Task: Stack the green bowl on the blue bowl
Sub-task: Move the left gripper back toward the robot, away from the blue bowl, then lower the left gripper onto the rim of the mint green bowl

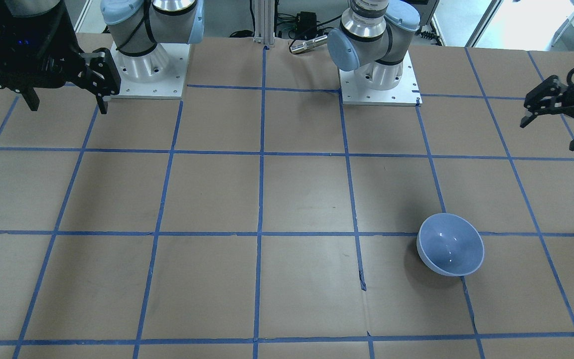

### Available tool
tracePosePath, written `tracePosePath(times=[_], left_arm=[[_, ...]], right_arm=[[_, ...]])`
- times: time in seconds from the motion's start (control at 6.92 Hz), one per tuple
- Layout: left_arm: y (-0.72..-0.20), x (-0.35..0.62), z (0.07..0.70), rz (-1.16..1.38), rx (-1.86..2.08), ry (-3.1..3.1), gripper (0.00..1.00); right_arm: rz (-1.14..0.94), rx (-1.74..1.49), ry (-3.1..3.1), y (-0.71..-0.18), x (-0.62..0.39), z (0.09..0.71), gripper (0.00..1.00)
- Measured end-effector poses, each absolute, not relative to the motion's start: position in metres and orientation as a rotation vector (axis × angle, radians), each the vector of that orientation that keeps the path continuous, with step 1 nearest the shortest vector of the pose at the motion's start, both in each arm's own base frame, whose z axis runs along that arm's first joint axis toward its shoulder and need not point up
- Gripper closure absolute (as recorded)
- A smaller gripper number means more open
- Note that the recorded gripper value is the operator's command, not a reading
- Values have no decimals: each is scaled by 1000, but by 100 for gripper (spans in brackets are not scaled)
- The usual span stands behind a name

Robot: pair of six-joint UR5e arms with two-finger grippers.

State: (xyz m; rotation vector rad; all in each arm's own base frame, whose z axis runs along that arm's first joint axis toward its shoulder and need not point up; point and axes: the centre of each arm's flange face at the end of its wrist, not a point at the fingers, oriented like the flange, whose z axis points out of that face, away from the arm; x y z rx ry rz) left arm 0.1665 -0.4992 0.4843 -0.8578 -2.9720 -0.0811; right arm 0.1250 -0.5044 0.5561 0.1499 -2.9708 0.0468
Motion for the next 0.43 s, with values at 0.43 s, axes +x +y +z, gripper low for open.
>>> tracePosePath(times=[0.43], left_arm=[[-491, 285, 439, -2, -1317, -2876, 0]], right_arm=[[47, 150, -2971, -504, 125, 556, 0]])
